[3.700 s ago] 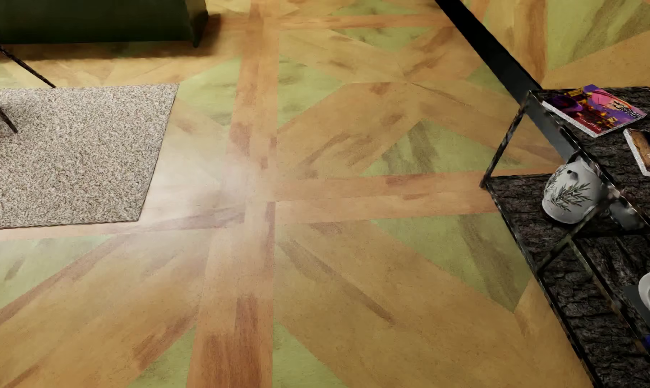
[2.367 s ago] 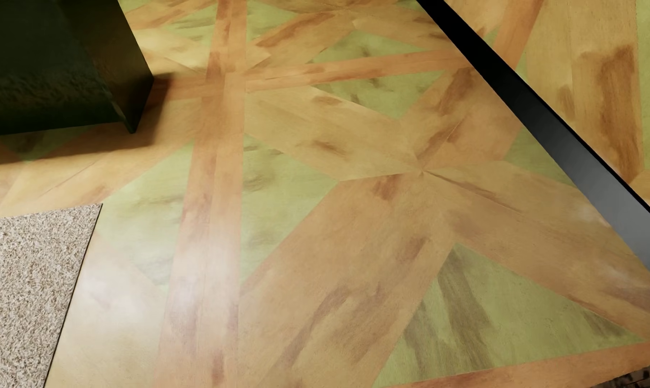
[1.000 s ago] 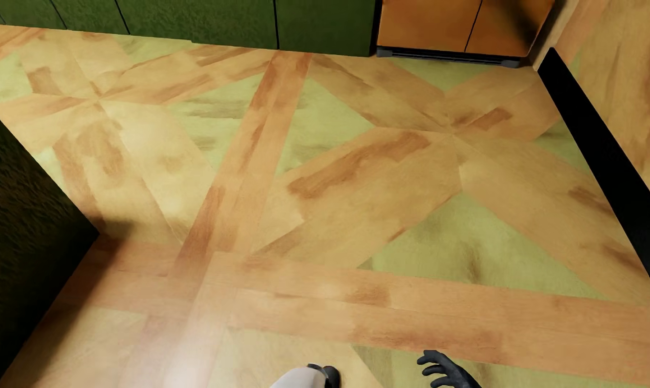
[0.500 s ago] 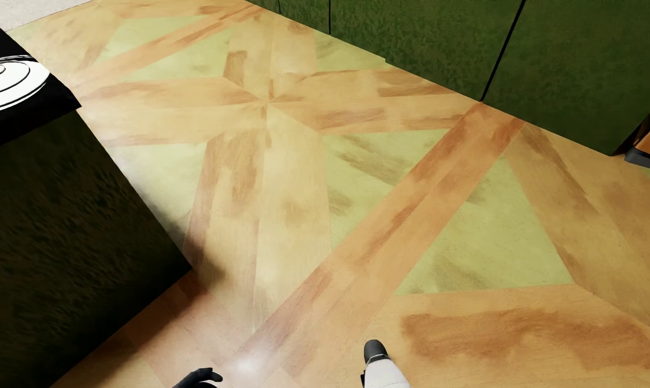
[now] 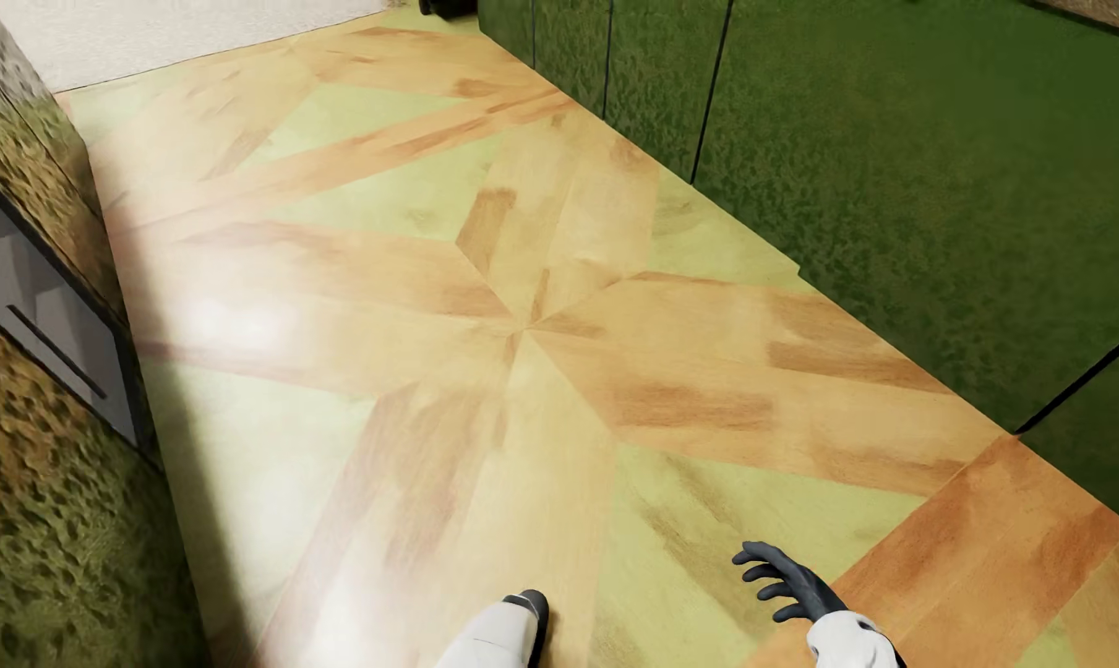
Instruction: Avoid the counter
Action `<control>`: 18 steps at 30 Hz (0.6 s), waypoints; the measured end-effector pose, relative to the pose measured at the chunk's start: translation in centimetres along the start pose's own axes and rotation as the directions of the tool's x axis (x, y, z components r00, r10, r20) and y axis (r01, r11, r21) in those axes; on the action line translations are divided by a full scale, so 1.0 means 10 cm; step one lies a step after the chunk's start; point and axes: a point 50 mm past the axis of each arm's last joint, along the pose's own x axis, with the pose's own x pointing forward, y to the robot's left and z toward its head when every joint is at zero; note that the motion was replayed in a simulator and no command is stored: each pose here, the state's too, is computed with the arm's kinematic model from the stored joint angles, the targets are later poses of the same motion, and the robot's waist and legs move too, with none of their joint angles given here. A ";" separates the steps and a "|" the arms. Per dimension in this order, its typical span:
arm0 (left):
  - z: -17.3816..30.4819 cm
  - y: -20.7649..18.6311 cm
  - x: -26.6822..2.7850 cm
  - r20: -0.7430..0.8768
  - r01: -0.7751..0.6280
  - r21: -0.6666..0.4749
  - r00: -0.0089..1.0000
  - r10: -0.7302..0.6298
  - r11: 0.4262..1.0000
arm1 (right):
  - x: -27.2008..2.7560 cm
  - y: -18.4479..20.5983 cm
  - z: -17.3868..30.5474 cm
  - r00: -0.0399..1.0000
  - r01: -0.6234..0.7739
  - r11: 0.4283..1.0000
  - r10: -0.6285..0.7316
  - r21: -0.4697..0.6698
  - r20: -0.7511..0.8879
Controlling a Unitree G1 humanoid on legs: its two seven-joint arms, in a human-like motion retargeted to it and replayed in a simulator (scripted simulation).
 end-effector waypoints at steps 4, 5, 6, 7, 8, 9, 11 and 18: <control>-0.07 -0.09 0.01 -0.047 0.022 0.001 0.999 -0.022 1.000 | -0.18 0.49 -0.39 0.986 -0.103 0.992 0.111 0.068 -0.124; 0.07 -0.11 0.03 0.004 0.024 -0.010 1.000 -0.024 1.000 | -0.23 0.66 -0.52 0.971 -0.159 0.986 0.166 0.055 -0.175; 0.26 -0.11 0.05 0.074 0.023 -0.030 0.997 -0.021 0.999 | -0.33 0.81 -0.69 0.949 -0.190 0.979 0.203 0.075 -0.242; 0.48 -0.10 0.04 0.158 0.020 -0.054 0.987 -0.011 0.998 | -0.47 0.93 -0.89 0.922 -0.204 0.973 0.229 0.109 -0.313; 0.71 -0.06 0.02 0.248 0.012 -0.070 0.969 0.006 0.997 | -0.64 1.06 -1.09 0.884 -0.248 0.963 0.270 0.108 -0.381; 0.96 0.00 -0.03 0.342 0.002 -0.076 0.939 0.024 0.997 | -0.82 1.16 -1.27 0.843 -0.288 0.952 0.305 0.107 -0.442; 1.51 0.20 -0.18 0.522 -0.040 -0.069 0.850 0.071 0.997 | -1.13 1.30 -1.54 0.764 -0.367 0.926 0.356 0.092 -0.539; 1.67 0.32 -0.22 0.557 -0.053 -0.158 0.820 0.133 0.986 | -1.78 1.48 -1.96 0.583 -0.518 0.851 0.421 0.082 -0.695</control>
